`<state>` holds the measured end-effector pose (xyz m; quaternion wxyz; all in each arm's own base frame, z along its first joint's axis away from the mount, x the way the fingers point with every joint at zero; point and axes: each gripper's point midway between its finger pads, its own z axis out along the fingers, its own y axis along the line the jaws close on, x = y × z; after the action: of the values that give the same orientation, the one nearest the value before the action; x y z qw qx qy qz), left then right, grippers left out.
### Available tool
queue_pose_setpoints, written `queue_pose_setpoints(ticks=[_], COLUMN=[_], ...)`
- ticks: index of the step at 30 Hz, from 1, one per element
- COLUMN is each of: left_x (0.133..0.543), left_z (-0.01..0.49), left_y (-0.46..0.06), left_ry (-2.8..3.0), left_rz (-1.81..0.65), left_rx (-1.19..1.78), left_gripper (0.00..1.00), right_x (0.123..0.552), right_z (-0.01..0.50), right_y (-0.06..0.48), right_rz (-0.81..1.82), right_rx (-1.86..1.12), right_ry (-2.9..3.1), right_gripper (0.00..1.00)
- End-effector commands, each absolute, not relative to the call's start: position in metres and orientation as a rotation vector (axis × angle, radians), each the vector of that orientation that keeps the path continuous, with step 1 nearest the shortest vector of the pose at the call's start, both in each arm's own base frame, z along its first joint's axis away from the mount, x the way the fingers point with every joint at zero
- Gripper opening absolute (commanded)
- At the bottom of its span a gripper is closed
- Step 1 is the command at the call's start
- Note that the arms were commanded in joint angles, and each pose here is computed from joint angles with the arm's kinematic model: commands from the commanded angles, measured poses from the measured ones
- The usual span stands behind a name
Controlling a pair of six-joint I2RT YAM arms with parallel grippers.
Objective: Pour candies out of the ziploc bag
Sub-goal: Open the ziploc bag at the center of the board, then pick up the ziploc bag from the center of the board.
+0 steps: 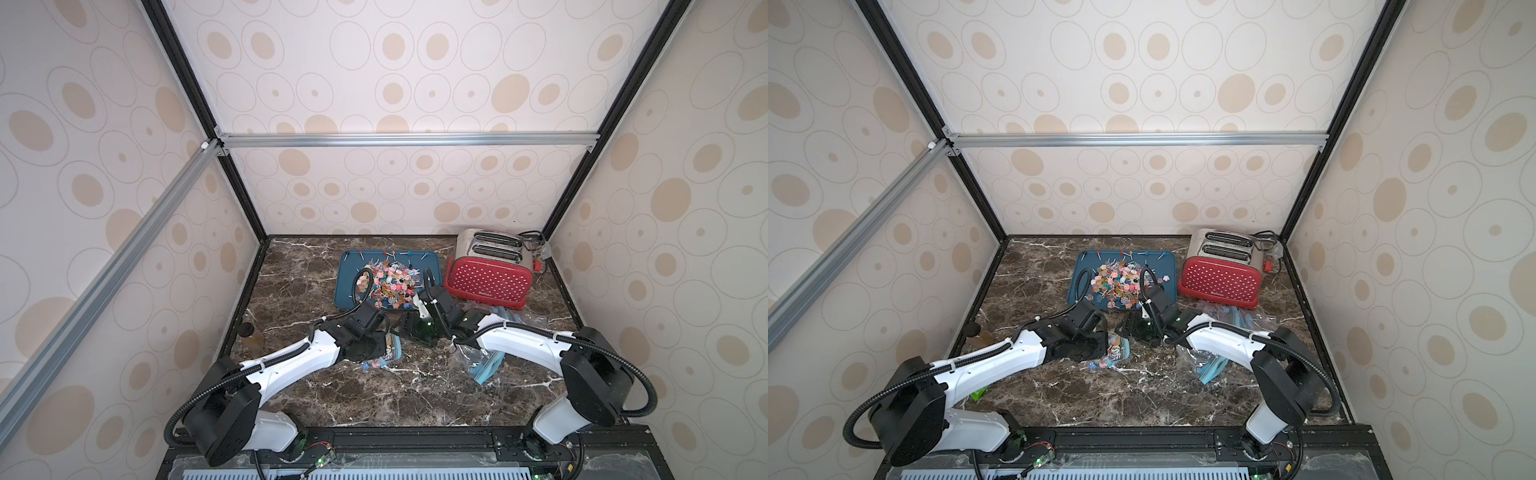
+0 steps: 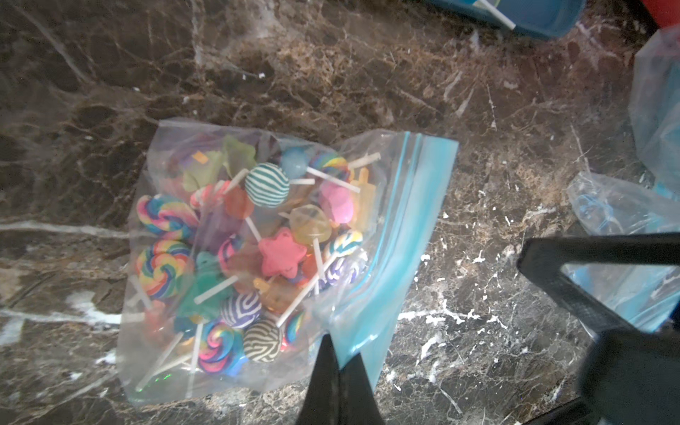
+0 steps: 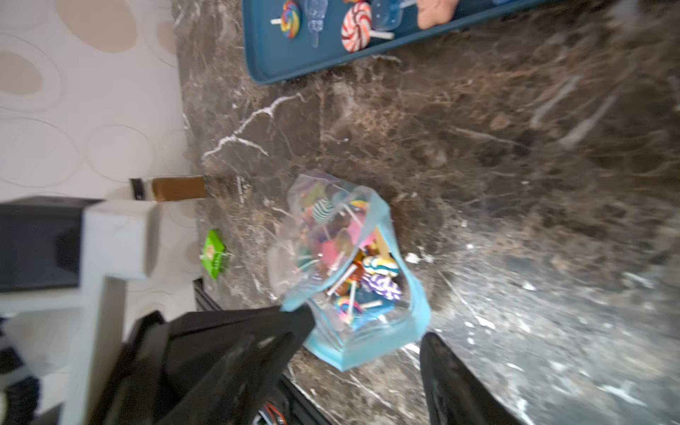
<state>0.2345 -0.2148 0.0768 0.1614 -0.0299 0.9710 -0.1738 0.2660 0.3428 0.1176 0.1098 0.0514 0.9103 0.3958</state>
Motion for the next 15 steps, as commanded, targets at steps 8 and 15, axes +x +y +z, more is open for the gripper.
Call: queue_pose_setpoints(ticks=[8,15], left_x=[0.243,0.243], left_z=[0.094,0.099], left_y=[-0.232,-0.235], left_ry=[2.727,2.719], left_rz=[-0.572,-0.597], left_rx=[-0.040,-0.028], left_gripper=[0.00,0.02], right_x=[0.263,0.255], right_z=[0.095,0.078], right_y=[0.375,0.389], right_rz=[1.361,1.345], right_rx=[0.352,0.337], right_ry=[2.722,2.776], right_gripper=[0.69,0.63])
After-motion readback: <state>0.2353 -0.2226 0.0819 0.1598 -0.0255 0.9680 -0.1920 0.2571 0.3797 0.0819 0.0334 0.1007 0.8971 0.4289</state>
